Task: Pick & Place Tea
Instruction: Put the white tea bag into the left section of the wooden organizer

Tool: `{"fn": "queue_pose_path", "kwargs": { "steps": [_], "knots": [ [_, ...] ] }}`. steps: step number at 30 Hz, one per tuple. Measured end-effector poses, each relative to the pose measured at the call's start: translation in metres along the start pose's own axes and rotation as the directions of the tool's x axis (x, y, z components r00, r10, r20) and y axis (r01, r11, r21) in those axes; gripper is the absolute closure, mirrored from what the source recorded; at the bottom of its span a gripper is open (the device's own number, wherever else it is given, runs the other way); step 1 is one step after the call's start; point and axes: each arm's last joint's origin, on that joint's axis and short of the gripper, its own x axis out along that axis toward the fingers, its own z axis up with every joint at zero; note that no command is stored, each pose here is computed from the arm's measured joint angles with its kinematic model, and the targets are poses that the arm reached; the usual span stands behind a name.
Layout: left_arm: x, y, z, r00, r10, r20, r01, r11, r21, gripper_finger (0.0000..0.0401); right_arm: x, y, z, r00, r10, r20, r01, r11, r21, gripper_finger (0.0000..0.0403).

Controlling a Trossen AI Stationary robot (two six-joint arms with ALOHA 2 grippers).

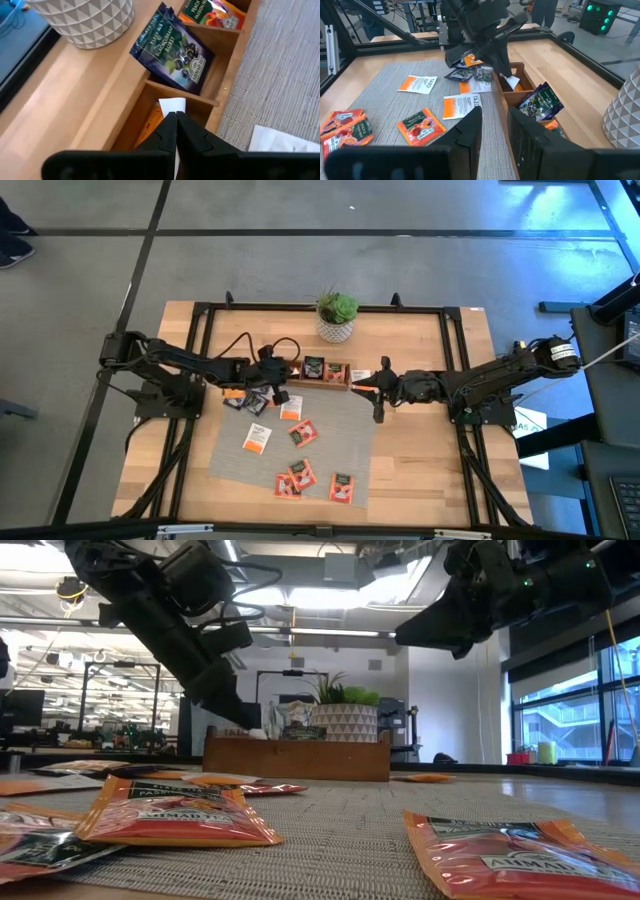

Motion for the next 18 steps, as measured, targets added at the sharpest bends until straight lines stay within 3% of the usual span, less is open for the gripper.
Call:
{"fn": "queue_pose_path", "kwargs": {
  "steps": [4,11,18],
  "knots": [
    [0.0000,0.0005,0.0002,1.000,0.018,0.003,-0.018,0.999,0.029,0.0398,0.0000,0.0000,0.0000,1.000,0.000,0.000,0.000,1.000,0.000,0.0309],
    [-0.0005,0.0050,0.0016,0.984,0.174,0.024,-0.176,0.978,0.110,0.0399,0.0001,0.0000,-0.0001,1.000,0.000,0.000,0.000,1.000,0.000,0.0309],
    [-0.0011,0.0066,0.0073,0.969,0.235,0.076,-0.243,0.961,0.130,0.0398,0.0001,0.0000,-0.0001,1.000,0.000,-0.001,0.000,1.000,-0.001,0.0309]
  ]
}}
